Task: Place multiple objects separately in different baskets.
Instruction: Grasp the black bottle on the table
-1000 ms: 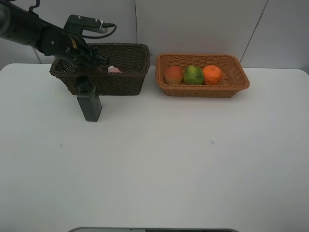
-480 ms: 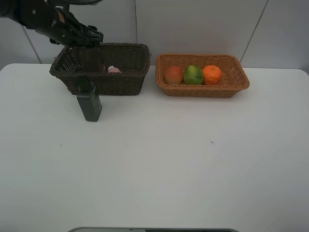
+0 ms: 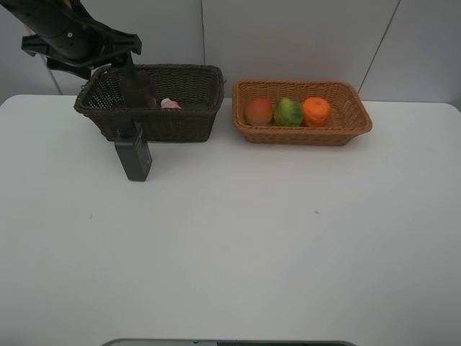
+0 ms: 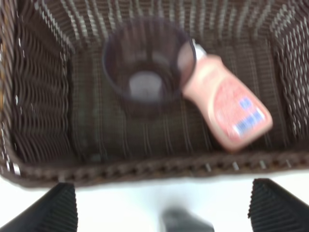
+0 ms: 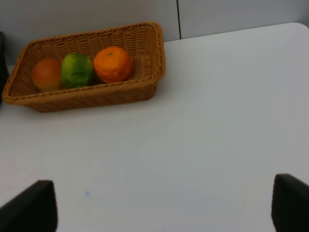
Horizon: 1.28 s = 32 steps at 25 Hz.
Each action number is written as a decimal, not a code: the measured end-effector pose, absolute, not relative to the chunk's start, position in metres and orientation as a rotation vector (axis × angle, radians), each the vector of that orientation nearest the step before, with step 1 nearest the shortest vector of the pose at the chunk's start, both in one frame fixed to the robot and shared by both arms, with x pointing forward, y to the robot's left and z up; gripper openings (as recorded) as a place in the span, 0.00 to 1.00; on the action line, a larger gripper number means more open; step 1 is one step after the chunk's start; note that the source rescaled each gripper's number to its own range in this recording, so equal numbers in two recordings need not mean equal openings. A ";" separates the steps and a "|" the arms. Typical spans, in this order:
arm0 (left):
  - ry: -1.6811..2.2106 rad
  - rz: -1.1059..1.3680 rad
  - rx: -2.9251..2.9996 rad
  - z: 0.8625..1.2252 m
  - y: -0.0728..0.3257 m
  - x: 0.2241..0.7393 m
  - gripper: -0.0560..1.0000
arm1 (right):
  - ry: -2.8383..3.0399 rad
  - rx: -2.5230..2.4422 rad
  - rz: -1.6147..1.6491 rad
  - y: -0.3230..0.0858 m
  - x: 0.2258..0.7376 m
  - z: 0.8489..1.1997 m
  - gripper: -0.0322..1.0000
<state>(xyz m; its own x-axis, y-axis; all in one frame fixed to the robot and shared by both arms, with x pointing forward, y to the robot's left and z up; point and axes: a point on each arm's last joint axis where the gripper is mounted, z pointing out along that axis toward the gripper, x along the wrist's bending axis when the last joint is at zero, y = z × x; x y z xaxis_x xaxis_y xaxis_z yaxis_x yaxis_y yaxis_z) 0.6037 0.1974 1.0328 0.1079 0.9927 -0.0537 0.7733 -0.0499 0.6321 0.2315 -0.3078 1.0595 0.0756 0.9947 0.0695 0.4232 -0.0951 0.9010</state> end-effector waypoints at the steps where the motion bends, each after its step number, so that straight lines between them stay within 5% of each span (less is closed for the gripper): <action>1: 1.729 0.537 1.889 1.034 0.196 0.600 0.95 | 1.437 1.621 0.986 -0.308 0.231 1.059 0.96; 17: 1.862 0.382 1.999 1.026 0.184 0.581 1.00 | 1.437 1.621 0.986 -0.308 0.231 1.059 0.96; 32: 1.922 0.333 2.005 0.982 0.176 0.598 1.00 | 1.437 1.621 0.986 -0.308 0.231 1.059 0.96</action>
